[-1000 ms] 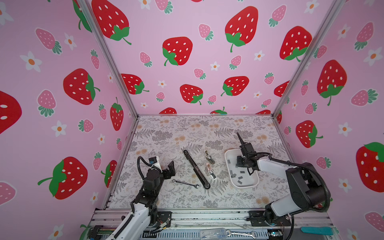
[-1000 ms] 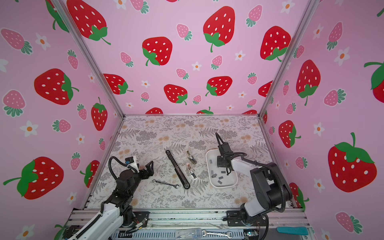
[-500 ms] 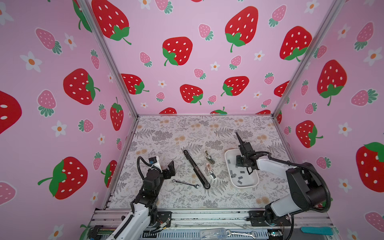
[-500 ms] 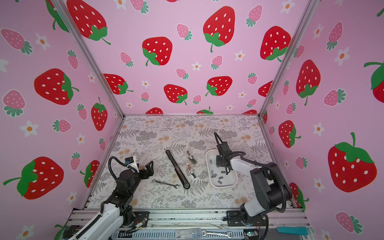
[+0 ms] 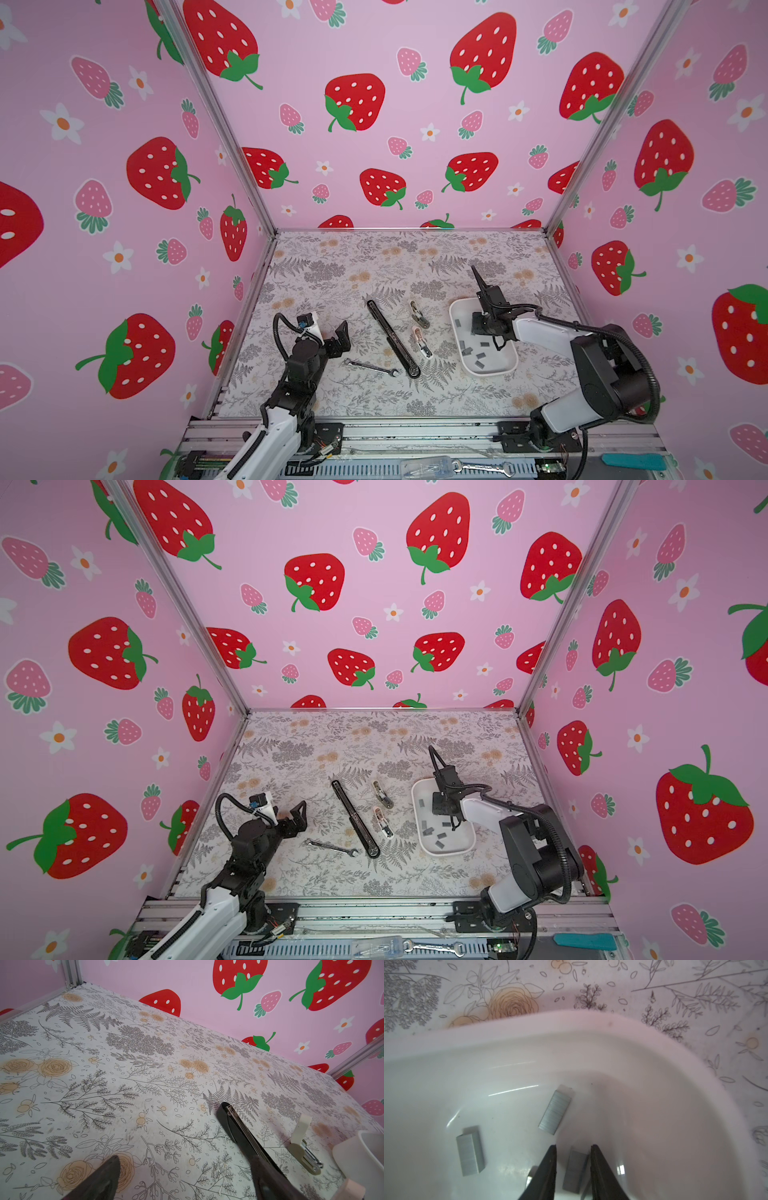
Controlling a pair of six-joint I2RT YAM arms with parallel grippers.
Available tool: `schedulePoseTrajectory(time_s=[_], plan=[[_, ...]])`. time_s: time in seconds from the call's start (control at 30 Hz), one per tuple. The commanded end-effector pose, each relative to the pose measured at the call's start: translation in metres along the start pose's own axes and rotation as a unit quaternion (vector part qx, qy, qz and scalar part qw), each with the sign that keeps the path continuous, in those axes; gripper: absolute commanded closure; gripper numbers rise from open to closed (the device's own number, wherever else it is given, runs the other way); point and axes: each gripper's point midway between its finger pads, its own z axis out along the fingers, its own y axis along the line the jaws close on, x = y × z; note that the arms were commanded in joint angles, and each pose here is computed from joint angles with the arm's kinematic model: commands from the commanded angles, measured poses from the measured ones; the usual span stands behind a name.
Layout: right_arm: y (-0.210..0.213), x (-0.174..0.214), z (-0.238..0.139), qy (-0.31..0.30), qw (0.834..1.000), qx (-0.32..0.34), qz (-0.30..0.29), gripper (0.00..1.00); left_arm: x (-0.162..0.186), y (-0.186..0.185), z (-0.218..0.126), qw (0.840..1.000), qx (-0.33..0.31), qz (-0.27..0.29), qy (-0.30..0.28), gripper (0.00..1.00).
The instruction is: Load the staples into the stapler
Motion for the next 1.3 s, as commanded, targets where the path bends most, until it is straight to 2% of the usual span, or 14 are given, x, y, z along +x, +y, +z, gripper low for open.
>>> schedulePoseTrajectory(time_s=[0.0, 0.27, 0.47, 0.73, 0.93, 1.07, 1.27], plan=[[0.006, 0.006, 0.005, 0.012, 1.000, -0.004, -0.009, 0.72, -0.016, -0.005, -0.001, 1.000, 0.007, -0.002, -0.023, 0.01], [-0.003, 0.010, 0.004, 0.018, 0.999, 0.033, -0.024, 0.72, -0.016, -0.005, -0.001, 1.000, 0.007, -0.003, -0.024, 0.01], [-0.004, 0.016, 0.004, 0.026, 0.999, 0.036, -0.030, 0.72, -0.016, -0.005, -0.002, 1.000, 0.007, -0.003, -0.024, 0.01], [-0.002, 0.026, 0.012, 0.048, 0.998, 0.035, -0.038, 0.81, -0.016, -0.005, -0.002, 1.000, 0.008, -0.003, -0.025, 0.01], [-0.001, 0.027, 0.012, 0.049, 0.998, 0.033, -0.038, 0.83, -0.016, -0.005, -0.002, 1.000, 0.007, -0.003, -0.025, 0.01], [0.003, 0.020, 0.009, 0.037, 0.998, 0.027, -0.037, 0.84, -0.016, -0.005, -0.002, 1.000, 0.008, -0.003, -0.025, 0.01], [0.011, -0.016, -0.017, -0.018, 0.998, 0.016, -0.049, 0.87, -0.015, -0.007, -0.002, 1.000, 0.013, -0.002, -0.024, 0.01]])
